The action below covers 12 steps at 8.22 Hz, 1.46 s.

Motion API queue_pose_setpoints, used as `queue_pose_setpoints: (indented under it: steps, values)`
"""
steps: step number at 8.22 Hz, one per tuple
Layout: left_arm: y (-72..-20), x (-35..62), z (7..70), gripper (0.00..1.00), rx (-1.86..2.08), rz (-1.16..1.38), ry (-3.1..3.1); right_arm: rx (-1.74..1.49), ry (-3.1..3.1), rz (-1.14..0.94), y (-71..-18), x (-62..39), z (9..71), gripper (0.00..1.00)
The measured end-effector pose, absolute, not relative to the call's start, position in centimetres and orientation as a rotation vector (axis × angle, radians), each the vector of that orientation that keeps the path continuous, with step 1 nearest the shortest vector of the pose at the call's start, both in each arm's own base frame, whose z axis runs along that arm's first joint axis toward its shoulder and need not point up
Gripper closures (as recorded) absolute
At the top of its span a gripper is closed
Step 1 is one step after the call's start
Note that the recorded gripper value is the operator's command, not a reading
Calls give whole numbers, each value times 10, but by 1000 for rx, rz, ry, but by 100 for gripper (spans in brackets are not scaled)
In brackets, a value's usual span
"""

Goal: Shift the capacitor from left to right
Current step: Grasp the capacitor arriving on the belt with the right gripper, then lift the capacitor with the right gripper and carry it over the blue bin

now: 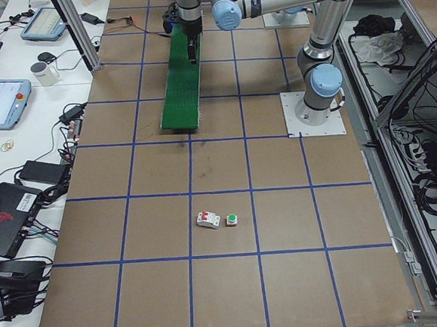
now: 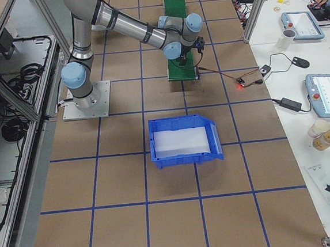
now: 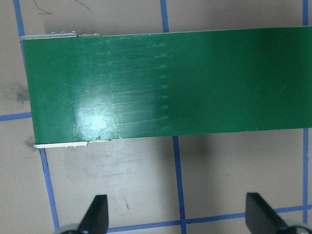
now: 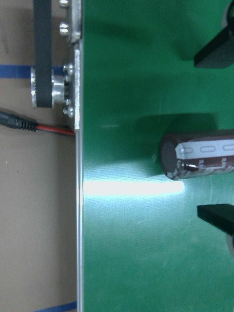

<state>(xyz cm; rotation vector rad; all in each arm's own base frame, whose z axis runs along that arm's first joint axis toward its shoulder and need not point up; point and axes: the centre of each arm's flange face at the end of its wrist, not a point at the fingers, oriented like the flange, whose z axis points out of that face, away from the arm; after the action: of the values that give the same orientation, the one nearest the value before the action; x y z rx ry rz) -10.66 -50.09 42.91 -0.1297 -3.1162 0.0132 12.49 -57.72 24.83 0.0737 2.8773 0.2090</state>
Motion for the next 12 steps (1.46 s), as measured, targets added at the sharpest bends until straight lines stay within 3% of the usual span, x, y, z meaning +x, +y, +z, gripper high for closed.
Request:
queue_pose_setpoints:
  steps: [1, 2, 6, 9, 12]
  values:
    - [-501, -107, 429, 0, -130, 12, -3116, 69, 2908, 214, -577, 122, 247, 83]
    - [-501, -107, 429, 0, -130, 12, -3116, 61, 2938, 219, -576, 119, 247, 100]
    - [-501, -107, 429, 0, -130, 15, -3116, 42, 3043, 174, -583, 109, 265, 100]
    - [-501, -107, 429, 0, -130, 17, -3116, -19, 3201, 42, -606, 83, 332, 100]
    - [-501, -107, 429, 0, -131, 19, -3116, -134, 3271, -9, -607, -38, 376, 100]
